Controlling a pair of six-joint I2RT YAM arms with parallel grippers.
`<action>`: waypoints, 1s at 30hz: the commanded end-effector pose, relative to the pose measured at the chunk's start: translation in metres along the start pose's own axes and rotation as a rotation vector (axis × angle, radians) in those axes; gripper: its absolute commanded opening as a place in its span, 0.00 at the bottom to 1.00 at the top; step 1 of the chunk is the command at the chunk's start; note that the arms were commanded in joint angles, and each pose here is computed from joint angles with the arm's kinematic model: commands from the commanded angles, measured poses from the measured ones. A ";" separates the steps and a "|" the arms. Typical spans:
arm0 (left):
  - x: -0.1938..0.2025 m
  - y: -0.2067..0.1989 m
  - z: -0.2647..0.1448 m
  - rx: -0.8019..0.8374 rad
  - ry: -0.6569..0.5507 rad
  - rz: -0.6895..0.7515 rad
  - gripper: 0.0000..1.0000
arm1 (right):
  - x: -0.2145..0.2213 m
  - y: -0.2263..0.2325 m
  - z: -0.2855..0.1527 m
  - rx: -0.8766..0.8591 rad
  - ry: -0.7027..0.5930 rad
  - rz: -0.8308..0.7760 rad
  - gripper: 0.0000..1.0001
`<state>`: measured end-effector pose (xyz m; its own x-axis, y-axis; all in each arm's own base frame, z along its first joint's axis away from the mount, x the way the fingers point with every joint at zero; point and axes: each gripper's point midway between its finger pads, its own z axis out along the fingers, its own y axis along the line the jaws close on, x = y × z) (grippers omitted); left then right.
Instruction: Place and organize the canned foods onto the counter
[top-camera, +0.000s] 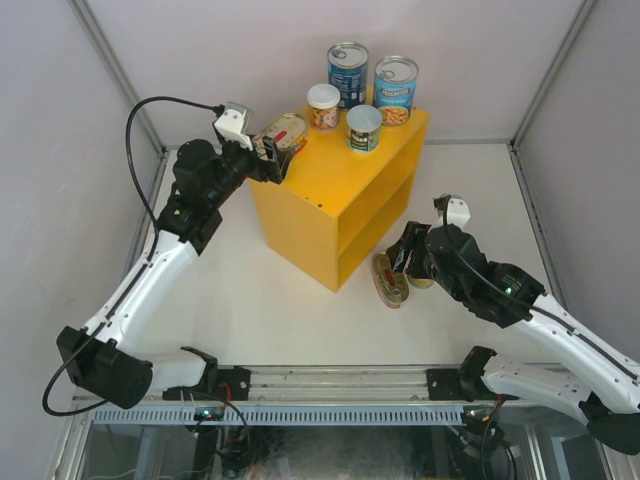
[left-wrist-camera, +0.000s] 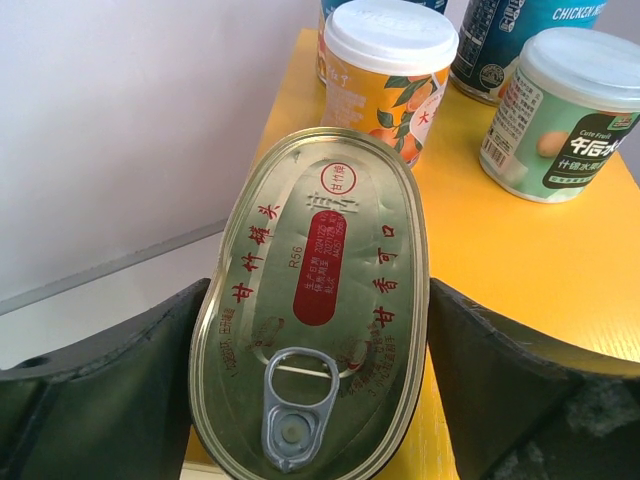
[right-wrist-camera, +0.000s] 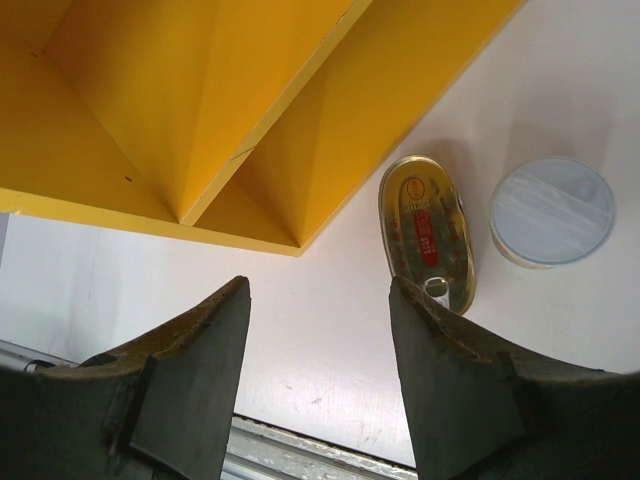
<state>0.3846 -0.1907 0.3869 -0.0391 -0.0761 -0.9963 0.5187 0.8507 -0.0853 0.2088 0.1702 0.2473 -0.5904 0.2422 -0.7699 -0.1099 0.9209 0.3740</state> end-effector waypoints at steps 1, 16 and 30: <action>-0.013 -0.004 0.000 0.002 -0.043 0.000 0.89 | -0.018 0.011 -0.007 -0.035 -0.051 0.031 0.58; -0.031 -0.007 -0.009 -0.005 -0.094 0.008 0.97 | -0.015 0.006 -0.005 -0.010 -0.040 0.007 0.58; -0.061 -0.012 -0.035 -0.023 -0.167 -0.011 0.98 | 0.008 -0.008 0.006 0.034 0.021 -0.016 0.61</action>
<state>0.3690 -0.1835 0.4126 0.0210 -0.1065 -0.9941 0.4968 0.8640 -0.0820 0.2077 0.1660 0.2389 -0.6058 0.2181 -0.7652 -0.0944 0.9352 0.3413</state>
